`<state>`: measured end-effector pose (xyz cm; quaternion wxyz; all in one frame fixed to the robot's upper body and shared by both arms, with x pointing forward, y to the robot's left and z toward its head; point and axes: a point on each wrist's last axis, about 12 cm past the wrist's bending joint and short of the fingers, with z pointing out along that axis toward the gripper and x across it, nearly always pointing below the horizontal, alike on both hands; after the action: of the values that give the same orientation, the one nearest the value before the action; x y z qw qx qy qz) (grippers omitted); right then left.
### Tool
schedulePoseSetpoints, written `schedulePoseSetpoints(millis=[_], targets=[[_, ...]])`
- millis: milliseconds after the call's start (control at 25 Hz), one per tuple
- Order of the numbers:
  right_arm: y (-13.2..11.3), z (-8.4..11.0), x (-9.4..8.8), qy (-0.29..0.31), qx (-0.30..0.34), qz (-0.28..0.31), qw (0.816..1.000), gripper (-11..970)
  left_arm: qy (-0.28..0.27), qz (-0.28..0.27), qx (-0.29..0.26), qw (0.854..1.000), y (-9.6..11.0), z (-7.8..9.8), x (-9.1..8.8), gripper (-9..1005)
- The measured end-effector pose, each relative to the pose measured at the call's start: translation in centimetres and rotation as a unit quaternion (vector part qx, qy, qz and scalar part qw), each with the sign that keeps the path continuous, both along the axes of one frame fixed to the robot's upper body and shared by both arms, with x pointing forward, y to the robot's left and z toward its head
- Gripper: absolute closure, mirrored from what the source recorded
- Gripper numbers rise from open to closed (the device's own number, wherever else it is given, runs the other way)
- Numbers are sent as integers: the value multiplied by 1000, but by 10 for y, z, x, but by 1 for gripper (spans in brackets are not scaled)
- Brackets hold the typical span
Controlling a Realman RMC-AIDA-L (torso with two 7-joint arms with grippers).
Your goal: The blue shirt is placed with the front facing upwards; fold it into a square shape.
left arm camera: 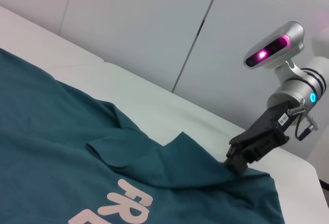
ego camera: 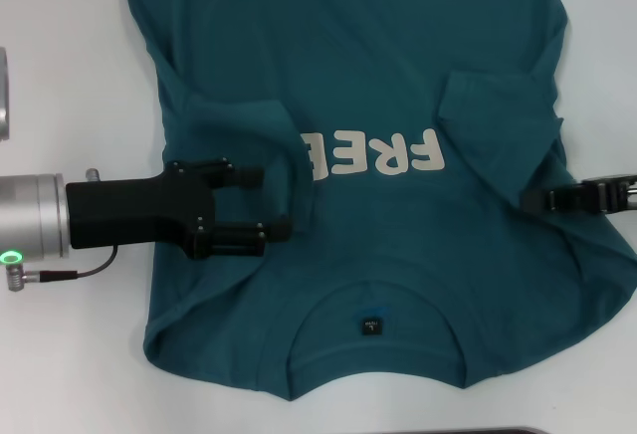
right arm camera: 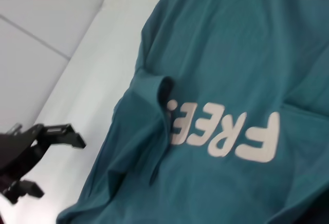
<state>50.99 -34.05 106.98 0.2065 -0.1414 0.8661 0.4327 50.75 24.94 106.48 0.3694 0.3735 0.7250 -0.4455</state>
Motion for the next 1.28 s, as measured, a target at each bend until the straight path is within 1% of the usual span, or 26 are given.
schedulePoseSetpoints(millis=[160, 400, 600, 920, 1120, 1200, 1280], targets=[[10, 1, 5, 9, -4, 25, 1000, 858, -1, 0, 1, 1000, 0, 0, 0, 123], [14, 3, 9, 9, 1, 26, 1000, 692, -1, 2, 1, 1000, 0, -1, 0, 123], [19, 8, 17, 0, -2, 33, 999, 449, -3, 0, 1, 1000, 0, 0, 1, 123], [44, 13, 32, 5, 2, 65, 998, 320, -4, -3, 1, 1000, -1, 1, 2, 123], [54, 12, 32, 22, -9, 91, 996, 319, -5, -4, 1, 1000, -1, 1, 2, 123], [53, 11, 31, 23, -10, 88, 996, 319, -5, -4, 1, 1000, -1, 1, 1, 123], [47, 11, 30, 20, -4, 74, 997, 319, -4, -4, 0, 1000, -1, 1, 1, 122]])
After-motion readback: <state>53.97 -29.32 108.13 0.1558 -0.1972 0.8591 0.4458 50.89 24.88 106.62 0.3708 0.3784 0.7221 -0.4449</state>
